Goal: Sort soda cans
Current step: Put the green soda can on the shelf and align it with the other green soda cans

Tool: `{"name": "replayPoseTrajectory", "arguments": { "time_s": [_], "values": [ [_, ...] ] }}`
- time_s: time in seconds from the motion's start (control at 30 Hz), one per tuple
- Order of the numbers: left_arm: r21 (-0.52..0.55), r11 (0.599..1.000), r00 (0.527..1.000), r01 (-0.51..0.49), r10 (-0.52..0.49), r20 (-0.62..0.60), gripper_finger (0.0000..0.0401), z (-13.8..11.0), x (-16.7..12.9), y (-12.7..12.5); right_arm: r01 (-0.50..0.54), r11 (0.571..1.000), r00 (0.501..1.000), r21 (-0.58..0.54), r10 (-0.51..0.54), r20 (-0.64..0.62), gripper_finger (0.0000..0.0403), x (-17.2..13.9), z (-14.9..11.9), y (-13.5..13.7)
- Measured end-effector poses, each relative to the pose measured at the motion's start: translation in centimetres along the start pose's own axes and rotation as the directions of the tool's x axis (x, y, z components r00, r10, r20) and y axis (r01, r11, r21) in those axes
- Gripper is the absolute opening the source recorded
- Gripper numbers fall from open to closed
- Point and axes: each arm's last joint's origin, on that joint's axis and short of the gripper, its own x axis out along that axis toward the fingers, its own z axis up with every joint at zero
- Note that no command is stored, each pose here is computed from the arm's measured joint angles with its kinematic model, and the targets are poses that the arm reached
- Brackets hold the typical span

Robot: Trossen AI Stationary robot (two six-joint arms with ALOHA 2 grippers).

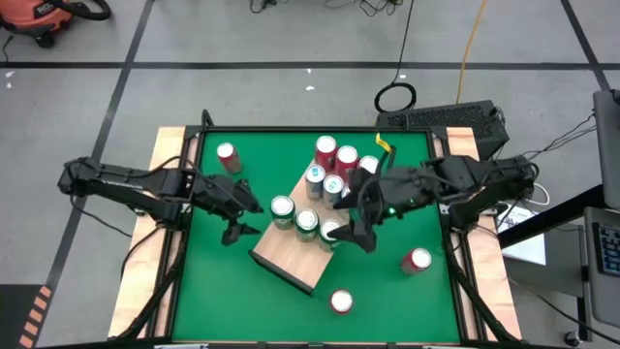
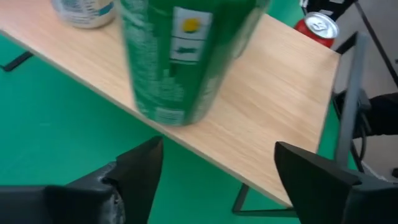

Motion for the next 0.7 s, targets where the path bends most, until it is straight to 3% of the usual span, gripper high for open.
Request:
{"name": "replayPoseTrajectory", "arguments": {
  "time_s": [0.1, 0.27, 0.53, 0.7],
  "values": [
    [0.018, 1.000, 1.000, 0.009, -0.010, 0.009, 0.0274, 0.0, 0.0, -0.4, 0.019, 1.000, 1.000, -0.001, -0.019, -0.003, 0.0383, -0.2, -1.0, 0.9],
    [0.031, 0.999, 0.999, 0.011, -0.012, 0.032, 0.0213, 0.2, 0.0, -0.5, 0.037, 0.999, 0.997, 0.028, -0.035, -0.072, 0.0330, -0.6, -3.0, 2.1],
    [0.212, 0.977, 0.998, -0.030, 0.019, 0.054, 0.0124, 0.4, 0.0, -0.4, 0.081, 0.993, 0.992, 0.088, -0.071, -0.108, 0.0239, -1.3, -5.1, 3.4],
    [0.257, 0.964, 0.997, -0.067, 0.056, 0.051, 0.0078, 0.4, 0.3, -0.3, 0.095, 0.991, 0.992, 0.093, -0.087, -0.088, 0.0196, -1.7, -6.0, 4.2]
  ]
}}
